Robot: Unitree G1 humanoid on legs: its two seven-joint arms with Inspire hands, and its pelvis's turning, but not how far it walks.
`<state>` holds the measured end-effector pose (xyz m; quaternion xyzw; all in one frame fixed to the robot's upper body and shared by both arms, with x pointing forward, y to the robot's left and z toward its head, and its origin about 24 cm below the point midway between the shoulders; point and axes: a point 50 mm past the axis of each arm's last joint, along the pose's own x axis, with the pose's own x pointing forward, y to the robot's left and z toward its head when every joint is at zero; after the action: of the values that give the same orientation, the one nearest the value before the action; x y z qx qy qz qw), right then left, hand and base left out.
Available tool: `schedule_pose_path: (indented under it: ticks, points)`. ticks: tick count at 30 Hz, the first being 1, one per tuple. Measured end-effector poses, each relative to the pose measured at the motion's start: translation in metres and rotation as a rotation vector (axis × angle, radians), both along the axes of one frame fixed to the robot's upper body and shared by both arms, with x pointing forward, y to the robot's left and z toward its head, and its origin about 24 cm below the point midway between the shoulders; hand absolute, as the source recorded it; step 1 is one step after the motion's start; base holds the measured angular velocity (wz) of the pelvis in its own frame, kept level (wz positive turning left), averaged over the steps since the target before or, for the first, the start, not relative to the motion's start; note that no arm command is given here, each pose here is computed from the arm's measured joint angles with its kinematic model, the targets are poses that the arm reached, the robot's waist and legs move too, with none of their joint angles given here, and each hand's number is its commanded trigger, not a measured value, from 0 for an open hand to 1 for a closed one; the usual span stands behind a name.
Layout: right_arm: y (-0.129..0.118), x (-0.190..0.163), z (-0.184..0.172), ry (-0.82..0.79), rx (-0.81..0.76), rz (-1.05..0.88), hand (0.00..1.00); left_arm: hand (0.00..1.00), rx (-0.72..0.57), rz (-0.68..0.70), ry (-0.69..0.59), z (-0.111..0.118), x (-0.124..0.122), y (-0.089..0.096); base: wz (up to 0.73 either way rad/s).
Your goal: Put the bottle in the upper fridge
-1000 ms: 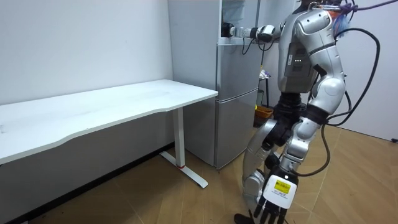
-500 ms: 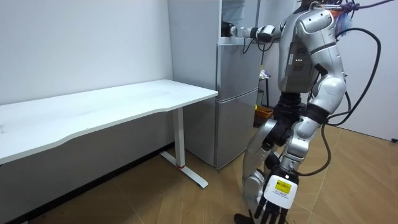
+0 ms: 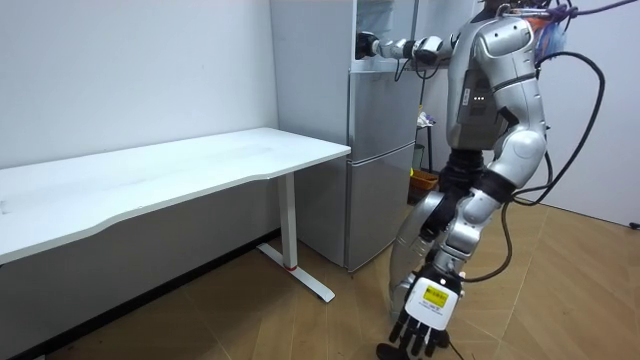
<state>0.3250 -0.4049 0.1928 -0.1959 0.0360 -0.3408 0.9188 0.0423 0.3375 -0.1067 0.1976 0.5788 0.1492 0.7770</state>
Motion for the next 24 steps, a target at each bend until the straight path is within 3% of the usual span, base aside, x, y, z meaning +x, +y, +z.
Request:
schedule_pose_path:
  ticks: [24]
  points:
    - [0.006, -0.003, -0.011, -0.034, -0.033, -0.041, 0.0, 0.0, 0.023, -0.062, -0.03, 0.0, 0.021, -0.009, 0.0]
